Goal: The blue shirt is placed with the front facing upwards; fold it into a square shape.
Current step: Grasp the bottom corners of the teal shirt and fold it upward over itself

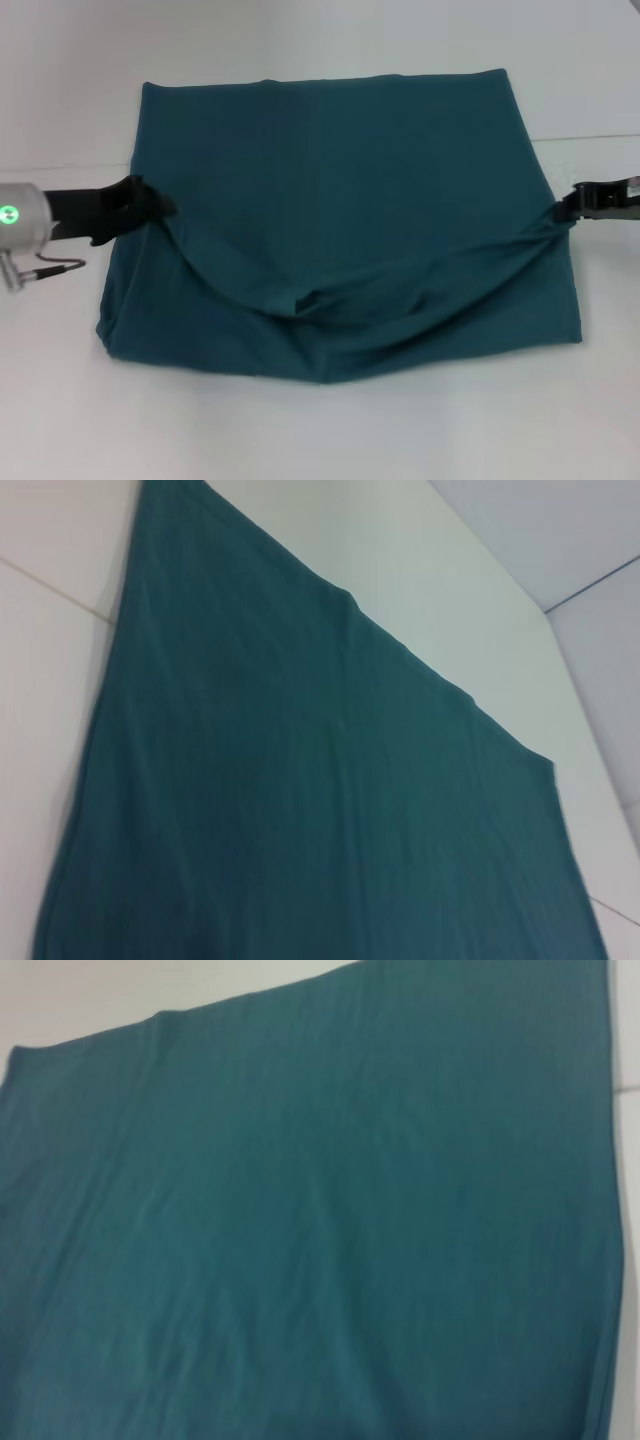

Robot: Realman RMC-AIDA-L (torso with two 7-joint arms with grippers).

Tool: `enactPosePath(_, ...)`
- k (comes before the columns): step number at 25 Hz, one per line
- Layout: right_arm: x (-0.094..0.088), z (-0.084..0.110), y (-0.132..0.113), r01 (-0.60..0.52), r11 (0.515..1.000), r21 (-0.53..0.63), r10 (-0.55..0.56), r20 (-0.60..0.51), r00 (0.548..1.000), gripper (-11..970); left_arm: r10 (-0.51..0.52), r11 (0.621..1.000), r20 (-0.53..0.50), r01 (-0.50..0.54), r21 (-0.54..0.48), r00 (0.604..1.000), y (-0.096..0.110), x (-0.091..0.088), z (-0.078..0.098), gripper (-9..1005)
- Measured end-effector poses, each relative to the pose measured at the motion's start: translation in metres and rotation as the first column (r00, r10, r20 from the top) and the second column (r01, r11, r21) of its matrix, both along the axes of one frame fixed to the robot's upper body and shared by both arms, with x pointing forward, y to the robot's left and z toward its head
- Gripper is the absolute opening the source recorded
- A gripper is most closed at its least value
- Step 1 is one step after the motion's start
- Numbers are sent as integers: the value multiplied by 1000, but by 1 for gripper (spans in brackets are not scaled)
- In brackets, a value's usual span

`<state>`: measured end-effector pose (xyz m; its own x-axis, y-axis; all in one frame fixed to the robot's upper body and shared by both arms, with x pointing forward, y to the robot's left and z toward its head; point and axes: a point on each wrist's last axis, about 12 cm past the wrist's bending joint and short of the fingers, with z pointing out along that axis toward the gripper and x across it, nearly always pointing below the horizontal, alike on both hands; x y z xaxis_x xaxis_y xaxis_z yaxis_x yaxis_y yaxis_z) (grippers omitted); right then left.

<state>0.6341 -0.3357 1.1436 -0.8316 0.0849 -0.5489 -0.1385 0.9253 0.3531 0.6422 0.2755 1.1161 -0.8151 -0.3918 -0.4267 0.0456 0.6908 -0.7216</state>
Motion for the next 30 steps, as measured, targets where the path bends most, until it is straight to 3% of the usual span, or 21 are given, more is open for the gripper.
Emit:
enactPosePath(2,4,-6,4,11,1000,-17,-11,10,1000,53,23,999,22,-24,35,999,-14,10,-1,35)
enactPosePath(8,19,-15,17,27,998,-63,-24,43,999,53,38,996,56,-43,79,998,-30,22,1,35)
enactPosePath(19,49,-7,45,37,987,-157,-9,170,985,53,83,986,114,-99,137,990,-40,39,9,36)
enactPosePath(30,58,2,35,109,978,-177,-62,249,967,54,103,978,184,-134,161,977,-46,56,28,35)
